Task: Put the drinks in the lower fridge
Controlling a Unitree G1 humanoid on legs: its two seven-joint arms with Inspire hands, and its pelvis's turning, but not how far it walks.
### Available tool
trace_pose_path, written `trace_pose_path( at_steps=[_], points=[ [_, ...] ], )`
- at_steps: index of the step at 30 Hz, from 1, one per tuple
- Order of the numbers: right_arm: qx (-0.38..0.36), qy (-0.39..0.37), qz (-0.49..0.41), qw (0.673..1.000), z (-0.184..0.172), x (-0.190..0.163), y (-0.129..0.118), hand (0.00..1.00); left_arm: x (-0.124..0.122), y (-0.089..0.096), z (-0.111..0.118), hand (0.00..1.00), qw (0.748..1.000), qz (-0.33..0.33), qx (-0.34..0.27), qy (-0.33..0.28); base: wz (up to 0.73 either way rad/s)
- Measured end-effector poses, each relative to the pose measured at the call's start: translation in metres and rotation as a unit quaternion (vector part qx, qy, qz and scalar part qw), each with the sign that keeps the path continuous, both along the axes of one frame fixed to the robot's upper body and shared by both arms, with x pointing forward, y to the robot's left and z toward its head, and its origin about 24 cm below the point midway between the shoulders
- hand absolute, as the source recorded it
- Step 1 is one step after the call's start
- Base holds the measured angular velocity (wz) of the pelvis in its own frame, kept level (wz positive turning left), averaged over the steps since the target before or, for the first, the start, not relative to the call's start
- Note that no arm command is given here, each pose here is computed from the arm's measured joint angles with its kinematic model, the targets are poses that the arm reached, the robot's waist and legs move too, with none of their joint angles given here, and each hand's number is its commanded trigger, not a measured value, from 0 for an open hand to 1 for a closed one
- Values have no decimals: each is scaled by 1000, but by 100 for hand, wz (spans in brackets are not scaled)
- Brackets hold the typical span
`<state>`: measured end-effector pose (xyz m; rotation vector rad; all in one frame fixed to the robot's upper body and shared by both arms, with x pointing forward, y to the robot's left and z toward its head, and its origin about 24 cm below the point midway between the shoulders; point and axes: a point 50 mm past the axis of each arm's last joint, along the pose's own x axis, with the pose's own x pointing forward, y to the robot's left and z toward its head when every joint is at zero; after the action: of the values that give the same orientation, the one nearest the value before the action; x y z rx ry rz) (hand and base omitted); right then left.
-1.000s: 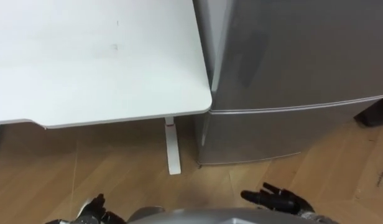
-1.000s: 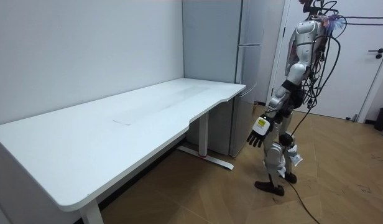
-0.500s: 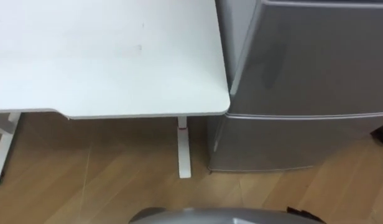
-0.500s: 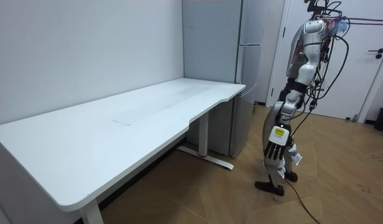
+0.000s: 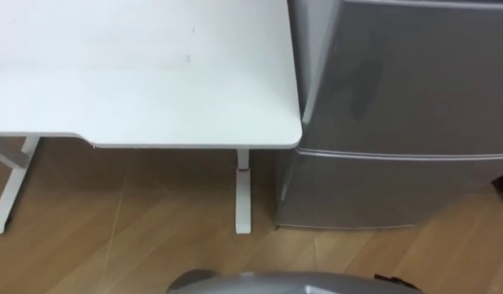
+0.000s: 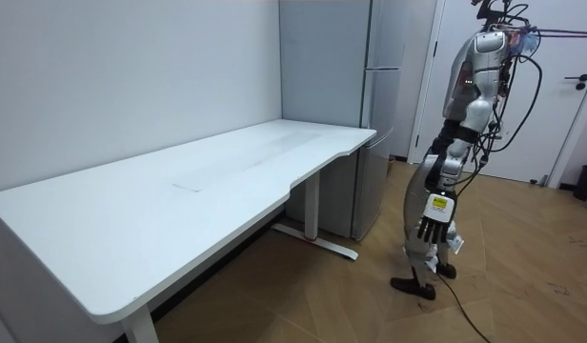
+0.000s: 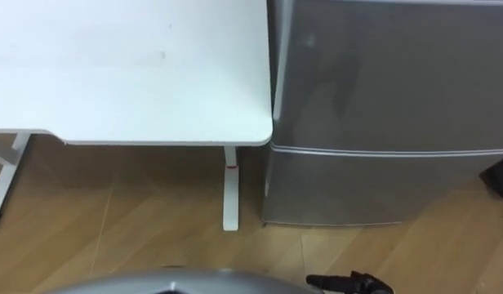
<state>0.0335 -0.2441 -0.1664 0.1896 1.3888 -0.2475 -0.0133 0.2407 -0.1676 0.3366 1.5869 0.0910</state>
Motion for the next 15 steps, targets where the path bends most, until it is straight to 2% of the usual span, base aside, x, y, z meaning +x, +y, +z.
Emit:
trace_pose_path(
  at_steps=[15],
  points=[
    [0, 7, 16, 1000, 0, 0, -1, 0, 27, 6, 1, 0, 999, -47, 8, -11, -1]
  ],
)
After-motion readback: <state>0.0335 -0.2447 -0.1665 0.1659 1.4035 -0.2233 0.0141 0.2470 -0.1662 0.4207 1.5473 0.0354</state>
